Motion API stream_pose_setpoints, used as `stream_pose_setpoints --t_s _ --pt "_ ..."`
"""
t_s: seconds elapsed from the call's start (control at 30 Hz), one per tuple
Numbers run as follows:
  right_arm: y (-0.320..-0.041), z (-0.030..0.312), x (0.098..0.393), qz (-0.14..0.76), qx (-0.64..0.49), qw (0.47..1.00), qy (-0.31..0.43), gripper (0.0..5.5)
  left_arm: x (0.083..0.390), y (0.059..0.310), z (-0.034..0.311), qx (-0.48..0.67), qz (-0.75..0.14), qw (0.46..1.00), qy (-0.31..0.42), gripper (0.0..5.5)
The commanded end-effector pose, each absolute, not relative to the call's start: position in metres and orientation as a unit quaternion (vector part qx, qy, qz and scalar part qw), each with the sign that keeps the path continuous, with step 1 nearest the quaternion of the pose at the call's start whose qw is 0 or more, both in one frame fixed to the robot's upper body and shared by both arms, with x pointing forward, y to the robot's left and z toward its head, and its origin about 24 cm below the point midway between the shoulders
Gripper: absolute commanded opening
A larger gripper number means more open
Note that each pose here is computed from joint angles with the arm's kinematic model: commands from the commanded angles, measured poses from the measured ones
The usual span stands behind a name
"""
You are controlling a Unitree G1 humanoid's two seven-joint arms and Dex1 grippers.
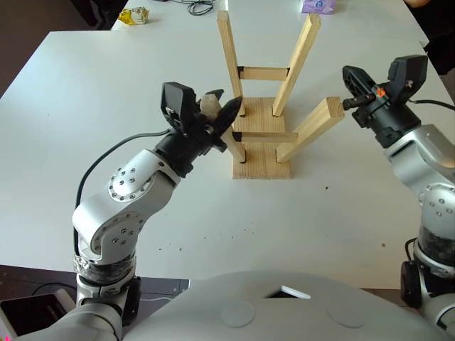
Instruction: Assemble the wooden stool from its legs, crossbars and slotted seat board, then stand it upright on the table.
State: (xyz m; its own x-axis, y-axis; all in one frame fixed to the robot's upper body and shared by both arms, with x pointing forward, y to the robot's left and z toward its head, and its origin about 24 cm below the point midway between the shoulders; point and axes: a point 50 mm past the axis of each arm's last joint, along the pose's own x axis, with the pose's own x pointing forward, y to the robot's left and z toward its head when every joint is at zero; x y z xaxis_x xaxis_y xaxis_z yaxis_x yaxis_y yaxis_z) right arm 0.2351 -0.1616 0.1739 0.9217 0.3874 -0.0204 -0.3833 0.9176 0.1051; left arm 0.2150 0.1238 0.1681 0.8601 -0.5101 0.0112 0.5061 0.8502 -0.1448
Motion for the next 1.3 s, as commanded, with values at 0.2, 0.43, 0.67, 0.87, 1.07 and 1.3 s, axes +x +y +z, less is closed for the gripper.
stream_pose_setpoints --t_s 0.2,0.43,0.67,0.87,1.07,1.3 --pt "-0.131 0.166 0.231 0.274 0.056 0.958 0.060 0.00 0.216 0.102 0.138 -0.064 -0.316 0.941 0.105 1.38" --pt "-0.158 0.169 0.247 0.232 0.086 0.968 0.033 0.00 0.213 0.108 0.144 -0.076 -0.275 0.954 0.089 1.18" --pt "-0.172 0.162 0.265 0.171 0.090 0.980 0.040 0.00 0.204 0.095 0.158 -0.089 -0.272 0.955 0.075 1.08" --pt "-0.176 0.164 0.267 0.179 0.079 0.980 0.038 0.00 0.200 0.103 0.155 -0.079 -0.245 0.962 0.092 1.06" --pt "-0.175 0.159 0.263 0.197 0.062 0.978 0.037 0.00 0.200 0.106 0.172 -0.083 -0.250 0.964 0.040 1.06" --pt "-0.173 0.163 0.263 0.232 0.066 0.970 0.017 0.00 0.202 0.116 0.174 -0.075 -0.236 0.968 0.031 2.20"
